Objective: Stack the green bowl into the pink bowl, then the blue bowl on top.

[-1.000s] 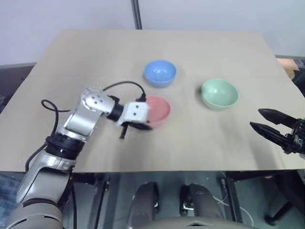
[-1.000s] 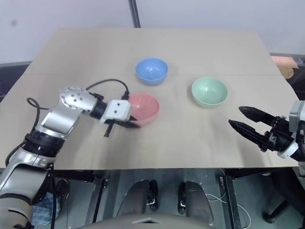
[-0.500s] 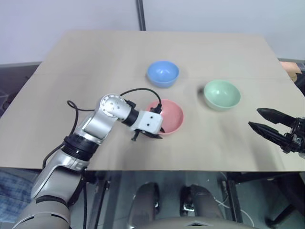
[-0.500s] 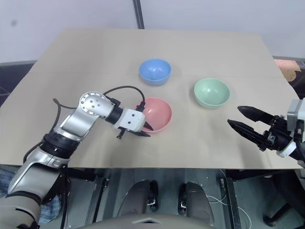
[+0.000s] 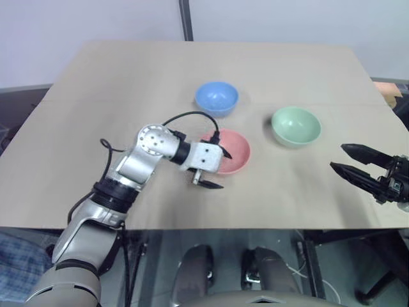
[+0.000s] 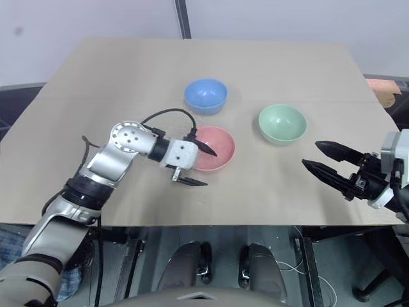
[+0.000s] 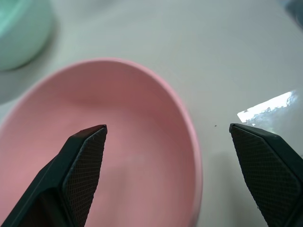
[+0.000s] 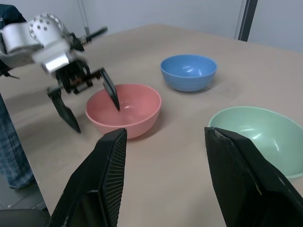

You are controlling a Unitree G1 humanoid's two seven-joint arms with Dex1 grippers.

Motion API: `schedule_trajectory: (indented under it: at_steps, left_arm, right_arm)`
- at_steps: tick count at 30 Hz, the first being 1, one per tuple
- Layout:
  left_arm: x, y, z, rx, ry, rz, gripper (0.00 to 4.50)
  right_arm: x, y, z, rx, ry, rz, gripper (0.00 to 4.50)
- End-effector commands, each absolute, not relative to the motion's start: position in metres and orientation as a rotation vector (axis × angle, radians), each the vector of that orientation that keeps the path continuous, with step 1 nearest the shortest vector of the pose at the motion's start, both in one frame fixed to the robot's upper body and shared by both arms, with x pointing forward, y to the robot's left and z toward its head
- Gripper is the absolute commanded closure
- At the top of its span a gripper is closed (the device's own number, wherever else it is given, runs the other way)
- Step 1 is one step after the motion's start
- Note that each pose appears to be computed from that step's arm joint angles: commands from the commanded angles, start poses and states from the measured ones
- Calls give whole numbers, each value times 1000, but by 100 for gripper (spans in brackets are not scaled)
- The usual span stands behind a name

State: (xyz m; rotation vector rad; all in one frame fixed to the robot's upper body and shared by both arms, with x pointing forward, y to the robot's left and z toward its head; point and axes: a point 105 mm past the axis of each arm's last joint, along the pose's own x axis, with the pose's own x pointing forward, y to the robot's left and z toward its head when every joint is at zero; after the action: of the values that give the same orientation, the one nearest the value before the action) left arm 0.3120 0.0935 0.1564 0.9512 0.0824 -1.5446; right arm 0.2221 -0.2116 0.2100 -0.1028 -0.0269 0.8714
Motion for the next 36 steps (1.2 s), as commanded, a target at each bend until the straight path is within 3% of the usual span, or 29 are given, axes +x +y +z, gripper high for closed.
schedule_trajectory:
  at_steps: [1,9,16,26,36]
  left_arm:
    - [308,104,181,872,27,-1509,10]
    - [297,136,217,487,-2,-1396,10]
    - [285,205,228,189,10,-1187,10]
    - [268,227,230,123,10,-1134,10]
    - [264,233,226,121,20,-1098,10]
  right_arm:
    - [223,-209,217,-128,-50,892,160]
    - [232,-206,213,-150,-30,895,160]
    - [278,-202,194,-264,92,805,160]
    - [345,-163,174,-476,214,813,160]
    - [380,-160,134,-718,436,749,160]
